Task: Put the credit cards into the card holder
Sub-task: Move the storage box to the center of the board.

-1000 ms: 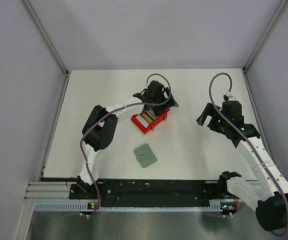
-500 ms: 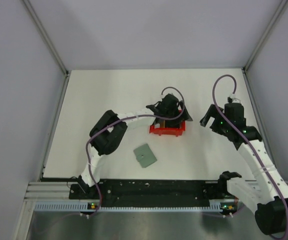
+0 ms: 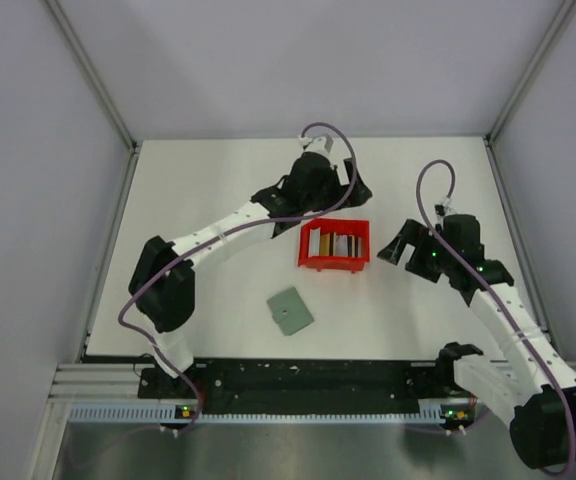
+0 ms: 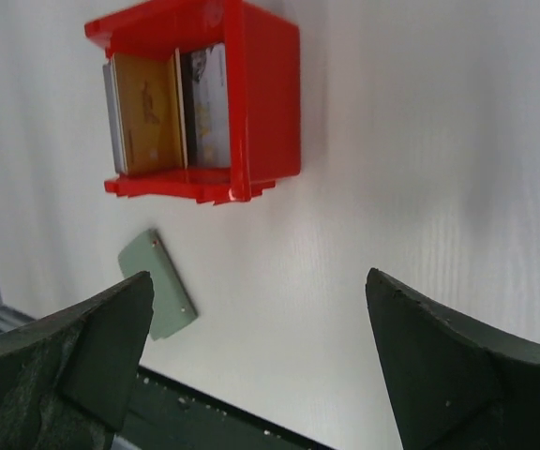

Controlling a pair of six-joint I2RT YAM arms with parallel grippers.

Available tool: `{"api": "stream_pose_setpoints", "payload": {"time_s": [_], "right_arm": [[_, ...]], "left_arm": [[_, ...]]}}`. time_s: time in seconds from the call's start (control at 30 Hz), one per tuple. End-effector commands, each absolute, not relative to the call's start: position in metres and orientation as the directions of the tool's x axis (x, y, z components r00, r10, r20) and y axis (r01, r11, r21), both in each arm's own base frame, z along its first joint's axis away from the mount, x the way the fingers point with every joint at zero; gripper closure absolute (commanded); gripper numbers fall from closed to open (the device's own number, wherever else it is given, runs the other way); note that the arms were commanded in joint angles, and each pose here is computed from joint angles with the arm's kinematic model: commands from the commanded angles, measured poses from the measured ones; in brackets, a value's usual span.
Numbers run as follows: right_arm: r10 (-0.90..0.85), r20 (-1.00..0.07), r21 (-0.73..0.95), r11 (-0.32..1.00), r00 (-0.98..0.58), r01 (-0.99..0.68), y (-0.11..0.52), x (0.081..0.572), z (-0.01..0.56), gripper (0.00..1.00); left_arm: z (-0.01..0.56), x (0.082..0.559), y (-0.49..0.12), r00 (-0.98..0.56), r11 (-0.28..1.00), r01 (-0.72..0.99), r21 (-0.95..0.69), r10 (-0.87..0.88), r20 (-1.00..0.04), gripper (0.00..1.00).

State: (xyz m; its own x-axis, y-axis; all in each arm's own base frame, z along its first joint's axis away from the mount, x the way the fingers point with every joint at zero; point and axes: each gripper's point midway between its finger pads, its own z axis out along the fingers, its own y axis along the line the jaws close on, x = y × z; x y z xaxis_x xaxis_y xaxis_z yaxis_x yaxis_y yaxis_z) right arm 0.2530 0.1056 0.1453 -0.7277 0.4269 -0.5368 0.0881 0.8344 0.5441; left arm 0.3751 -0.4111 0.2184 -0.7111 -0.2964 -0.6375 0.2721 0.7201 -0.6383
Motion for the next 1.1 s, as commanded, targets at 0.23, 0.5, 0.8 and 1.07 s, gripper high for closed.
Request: {"api": "stream_pose_setpoints", "payload": {"time_s": [0.23,0.5,0.8,1.07], "right_arm": [[0.328,-0.371,0.757,0.648,-0.869,-0.079,0.202,0.226,0.125,0.07],[0.347,-0.37,0.76,0.646,-0.862,-0.067,0.218,0.265,0.119,0.05],[0.362,-0.413,0.724,0.687,-0.836,-0.06,0.218,0.301,0.121,0.03],[0.375,-0.43,0.687,0.726,-0.821,-0.029,0.197,0.319,0.118,0.02]], "left_arm": [[0.164,0.439,-0.322,-0.683,0.744,0.397,-0.537,-0.152,-0.715,0.02],[0.12,0.43,-0.338,-0.75,0.676,0.42,-0.605,-0.117,-0.651,0.02],[0.089,0.394,-0.34,-0.821,0.642,0.375,-0.669,-0.105,-0.561,0.04],[0.087,0.365,-0.344,-0.86,0.622,0.331,-0.709,-0.109,-0.498,0.06]]}}
